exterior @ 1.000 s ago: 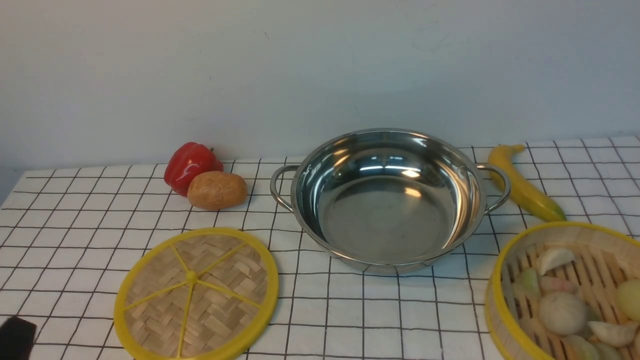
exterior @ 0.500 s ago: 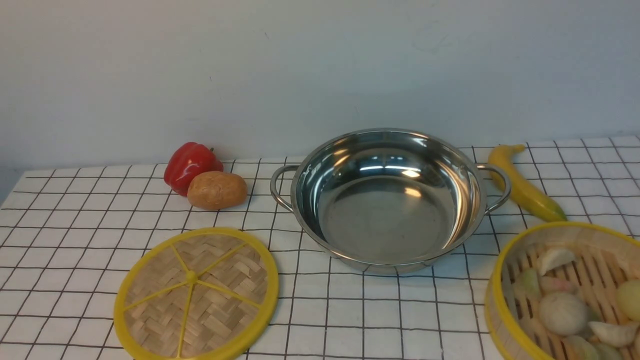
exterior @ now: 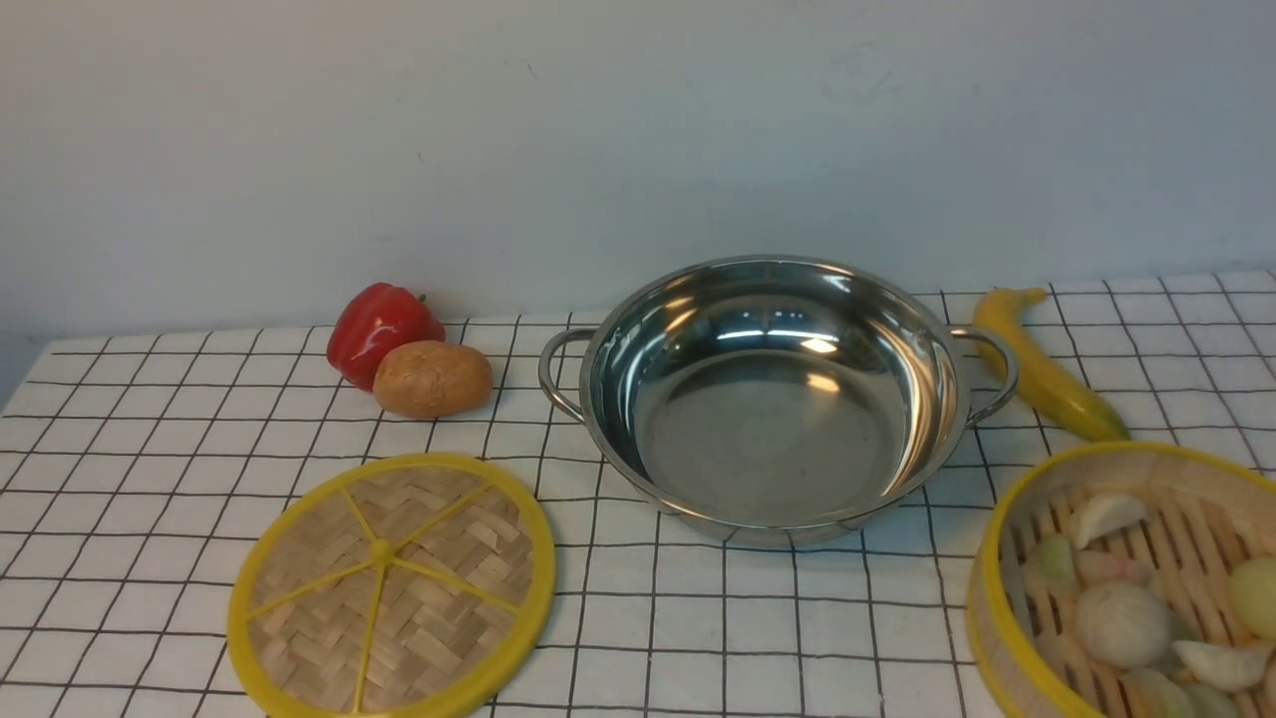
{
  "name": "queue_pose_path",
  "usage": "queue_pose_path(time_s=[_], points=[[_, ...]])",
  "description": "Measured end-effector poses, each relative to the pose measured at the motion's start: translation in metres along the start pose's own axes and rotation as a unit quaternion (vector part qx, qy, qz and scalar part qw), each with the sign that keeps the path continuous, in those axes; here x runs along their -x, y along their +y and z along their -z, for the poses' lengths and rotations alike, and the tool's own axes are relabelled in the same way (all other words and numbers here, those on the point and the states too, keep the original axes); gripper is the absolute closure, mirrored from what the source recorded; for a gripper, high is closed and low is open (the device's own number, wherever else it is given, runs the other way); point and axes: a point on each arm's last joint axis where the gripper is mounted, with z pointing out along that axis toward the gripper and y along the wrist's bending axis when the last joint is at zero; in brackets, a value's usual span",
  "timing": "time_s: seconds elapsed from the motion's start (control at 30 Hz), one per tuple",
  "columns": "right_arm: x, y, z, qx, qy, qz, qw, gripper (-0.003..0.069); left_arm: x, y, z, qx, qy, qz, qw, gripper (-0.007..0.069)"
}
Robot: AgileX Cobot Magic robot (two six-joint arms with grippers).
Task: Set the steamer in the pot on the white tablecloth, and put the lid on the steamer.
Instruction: 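Reach for and grasp the rim of the bamboo steamer holding the buns with the right gripper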
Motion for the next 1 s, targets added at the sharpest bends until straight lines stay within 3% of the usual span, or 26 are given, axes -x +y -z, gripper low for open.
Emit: queue_pose_path(time_s=[0.03, 0.13, 0.2, 0.23, 0.3, 0.43, 0.53, 0.7, 1.0], points=[[0.002, -0.001, -0.007, -0.01, 0.046, 0.007, 0.999, 0.0419, 0.001, 0.0, -0.006, 0.006, 0.031, -0.001, 0.999, 0.0382], [0.015, -0.016, -0.039, -0.104, 0.2, 0.024, 0.974, 0.0419, 0.012, -0.002, -0.032, 0.026, 0.154, -0.021, 0.988, 0.0382], [0.015, -0.025, -0.047, -0.147, 0.246, 0.032, 0.957, 0.0419, 0.016, -0.003, -0.044, 0.03, 0.202, -0.041, 0.978, 0.0382], [0.012, -0.039, -0.058, -0.21, 0.301, 0.051, 0.929, 0.0419, 0.013, -0.003, -0.059, 0.032, 0.264, -0.066, 0.962, 0.0382], [0.005, -0.051, -0.067, -0.255, 0.343, 0.07, 0.901, 0.0419, 0.012, -0.003, -0.075, 0.031, 0.323, -0.089, 0.942, 0.0382], [-0.011, -0.062, -0.079, -0.28, 0.391, 0.078, 0.873, 0.0419, 0.0, -0.001, -0.105, 0.025, 0.428, -0.1, 0.898, 0.0382], [-0.031, -0.067, -0.08, -0.277, 0.416, 0.059, 0.864, 0.0419, -0.01, -0.002, -0.123, 0.016, 0.467, -0.085, 0.88, 0.0382], [-0.073, -0.087, -0.075, -0.297, 0.447, 0.02, 0.843, 0.0419, -0.019, -0.003, -0.135, 0.011, 0.492, -0.073, 0.867, 0.0382], [-0.093, -0.109, -0.085, -0.304, 0.43, -0.075, 0.847, 0.0419, -0.02, -0.003, -0.137, 0.008, 0.486, -0.067, 0.871, 0.0382]])
